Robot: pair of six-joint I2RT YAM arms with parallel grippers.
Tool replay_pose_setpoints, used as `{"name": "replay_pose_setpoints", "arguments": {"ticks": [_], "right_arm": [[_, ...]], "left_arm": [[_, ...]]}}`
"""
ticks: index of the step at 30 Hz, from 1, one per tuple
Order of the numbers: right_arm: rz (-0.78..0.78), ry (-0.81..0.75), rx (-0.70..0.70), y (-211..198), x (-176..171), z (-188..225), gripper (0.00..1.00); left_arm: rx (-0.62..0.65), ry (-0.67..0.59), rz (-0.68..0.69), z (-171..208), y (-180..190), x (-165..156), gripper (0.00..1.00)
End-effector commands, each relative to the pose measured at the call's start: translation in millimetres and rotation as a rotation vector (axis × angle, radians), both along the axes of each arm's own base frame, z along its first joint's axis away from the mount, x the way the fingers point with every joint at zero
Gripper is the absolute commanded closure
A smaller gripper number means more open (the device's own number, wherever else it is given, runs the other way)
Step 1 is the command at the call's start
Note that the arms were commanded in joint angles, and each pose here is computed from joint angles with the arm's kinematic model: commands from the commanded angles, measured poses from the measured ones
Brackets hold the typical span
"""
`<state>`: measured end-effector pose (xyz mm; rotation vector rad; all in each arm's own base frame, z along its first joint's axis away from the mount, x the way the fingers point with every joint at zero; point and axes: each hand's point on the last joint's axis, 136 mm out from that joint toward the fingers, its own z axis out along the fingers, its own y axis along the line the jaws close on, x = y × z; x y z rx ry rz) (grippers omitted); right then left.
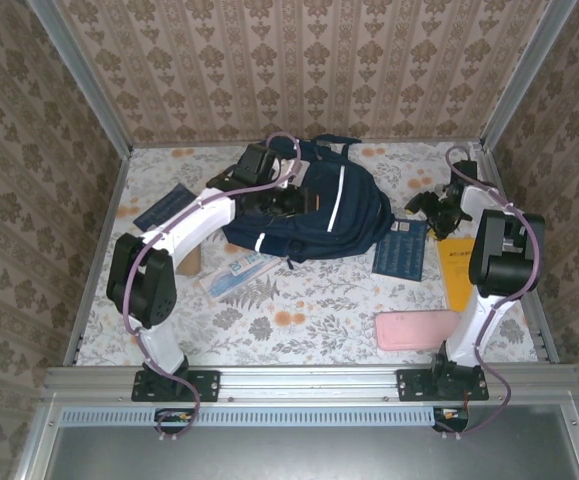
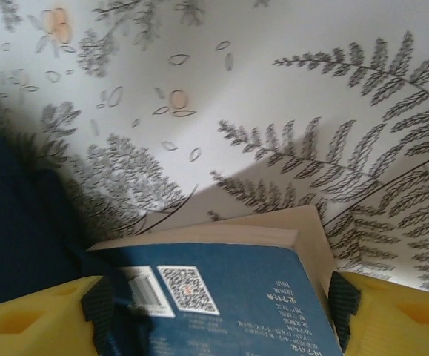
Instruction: Pack the student bag
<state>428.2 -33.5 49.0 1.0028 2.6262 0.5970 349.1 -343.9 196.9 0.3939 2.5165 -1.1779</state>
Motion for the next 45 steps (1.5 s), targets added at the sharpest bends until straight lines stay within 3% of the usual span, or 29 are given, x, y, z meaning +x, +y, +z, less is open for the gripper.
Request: {"name": "replay_pose_setpoints", "arguments": {"ticks": [1, 8, 14, 17, 21, 30, 33, 36, 45], "right_arm": [[0.005, -0.092, 0.103, 19.6, 3.9, 30.2, 0.27], [-0.005, -0.122, 0.205, 35.4, -1.9, 30.2, 0.53], [-0.006, -0.07, 0.164, 32.1, -14.7, 8.4, 0.9], [-0.017, -0.053, 0.096, 23.2, -21.7, 8.2, 1.0], [-0.037, -0.042, 0.04, 23.1, -34.3, 15.4, 1.0], [-0.103, 0.082, 0.116, 63.6, -101.9, -0.8, 1.0], [-0.136, 0.057, 0.175, 75.6, -118.0, 1.9, 1.0], [-0.138, 0.03, 0.281, 99.1, -123.2, 6.0, 1.0], [-0.085, 0.017, 0.402, 156.0, -128.6, 9.8, 1.0]], "left_arm": [[-0.028, -0.022, -0.029, 7.5, -9.3, 1.5, 0.5], [-0.022, -0.008, -0.036, -1.0, -11.3, 0.1, 0.5], [-0.023, 0.001, -0.041, -3.8, -13.9, -0.3, 0.5], [-0.023, -0.001, -0.043, -2.2, -14.1, -1.0, 0.5], [-0.011, 0.008, -0.04, -2.6, -14.3, -5.3, 0.5], [0.009, 0.108, 0.01, -22.6, 5.3, -38.5, 0.47], [0.02, 0.139, 0.014, -34.0, 15.6, -53.9, 0.47], [0.037, 0.156, 0.026, -48.7, 26.7, -66.3, 0.46], [0.012, 0.256, 0.072, -83.6, 37.8, -83.3, 0.42]]}}
